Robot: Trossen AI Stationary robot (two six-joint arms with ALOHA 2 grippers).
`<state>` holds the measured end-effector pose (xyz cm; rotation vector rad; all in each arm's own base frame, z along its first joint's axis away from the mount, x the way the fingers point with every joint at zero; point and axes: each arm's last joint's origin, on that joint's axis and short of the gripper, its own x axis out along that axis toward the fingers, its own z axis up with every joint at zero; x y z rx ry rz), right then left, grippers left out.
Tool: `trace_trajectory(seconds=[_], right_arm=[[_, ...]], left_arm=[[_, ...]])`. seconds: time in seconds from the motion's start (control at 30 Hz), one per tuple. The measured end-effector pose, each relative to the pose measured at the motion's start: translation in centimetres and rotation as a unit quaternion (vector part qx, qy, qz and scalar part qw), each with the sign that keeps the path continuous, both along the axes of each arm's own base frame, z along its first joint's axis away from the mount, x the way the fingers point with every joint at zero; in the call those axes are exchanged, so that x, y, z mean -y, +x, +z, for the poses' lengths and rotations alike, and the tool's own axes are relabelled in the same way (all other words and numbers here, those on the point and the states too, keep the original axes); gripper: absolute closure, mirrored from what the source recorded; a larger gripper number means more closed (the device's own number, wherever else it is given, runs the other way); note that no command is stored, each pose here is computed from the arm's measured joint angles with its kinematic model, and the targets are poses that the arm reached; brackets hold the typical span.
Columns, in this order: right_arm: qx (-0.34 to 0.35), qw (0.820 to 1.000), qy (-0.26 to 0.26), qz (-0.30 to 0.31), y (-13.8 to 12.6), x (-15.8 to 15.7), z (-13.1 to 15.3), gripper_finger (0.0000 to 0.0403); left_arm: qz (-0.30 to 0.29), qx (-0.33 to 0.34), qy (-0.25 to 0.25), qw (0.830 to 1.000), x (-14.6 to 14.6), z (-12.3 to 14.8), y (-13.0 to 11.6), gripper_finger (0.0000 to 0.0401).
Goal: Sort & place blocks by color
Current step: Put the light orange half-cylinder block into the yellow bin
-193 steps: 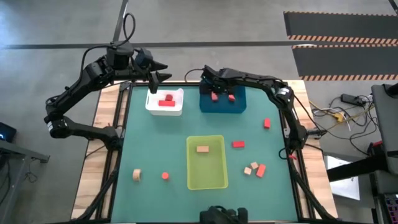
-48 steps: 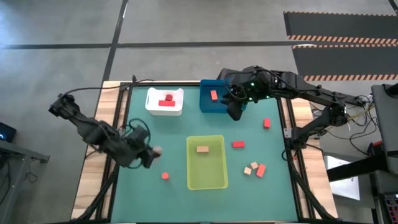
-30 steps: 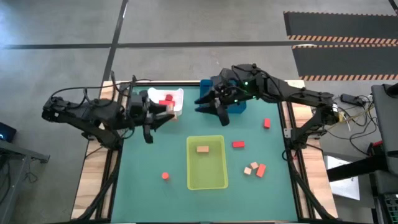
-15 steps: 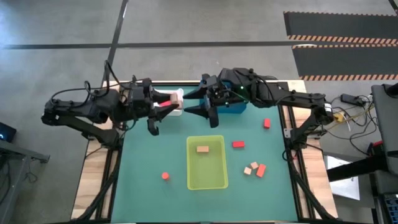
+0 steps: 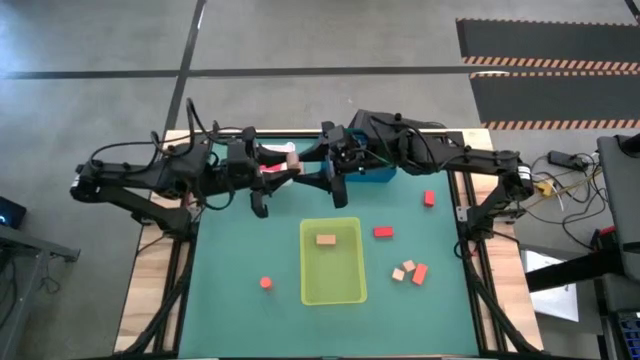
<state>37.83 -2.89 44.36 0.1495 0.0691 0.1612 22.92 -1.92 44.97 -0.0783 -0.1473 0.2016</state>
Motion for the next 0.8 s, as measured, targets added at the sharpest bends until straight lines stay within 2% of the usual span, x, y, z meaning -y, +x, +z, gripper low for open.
trace_trajectory(seconds=[0.17, 0.37, 0.57, 0.7, 0.8], right_arm=[[0.001, 1.000, -0.004, 0.000, 0.00, 0.01, 0.00, 0.0211], [0.002, 1.000, -0.016, 0.003, -0.04, 0.00, 0.02, 0.0281], [0.000, 1.000, -0.017, 0.003, -0.06, 0.01, -0.02, 0.0281], [-0.008, 1.000, -0.016, 0.004, -0.10, 0.00, -0.15, 0.0281], [-0.013, 1.000, -0.006, 0.003, -0.11, 0.07, -0.21, 0.0281]], left_arm=[[0.001, 0.003, 0.000, 1.000, -0.07, 0.14, -0.36, 0.0279], [0.009, 0.002, -0.004, 1.000, -0.11, 0.05, -0.36, 0.0278], [0.024, 0.000, -0.003, 1.000, -0.23, -0.02, -0.33, 0.0236], [0.024, -0.001, -0.004, 1.000, -0.23, -0.06, -0.31, 0.0230], [0.023, 0.005, -0.028, 0.999, -0.29, -0.08, -0.29, 0.0228]])
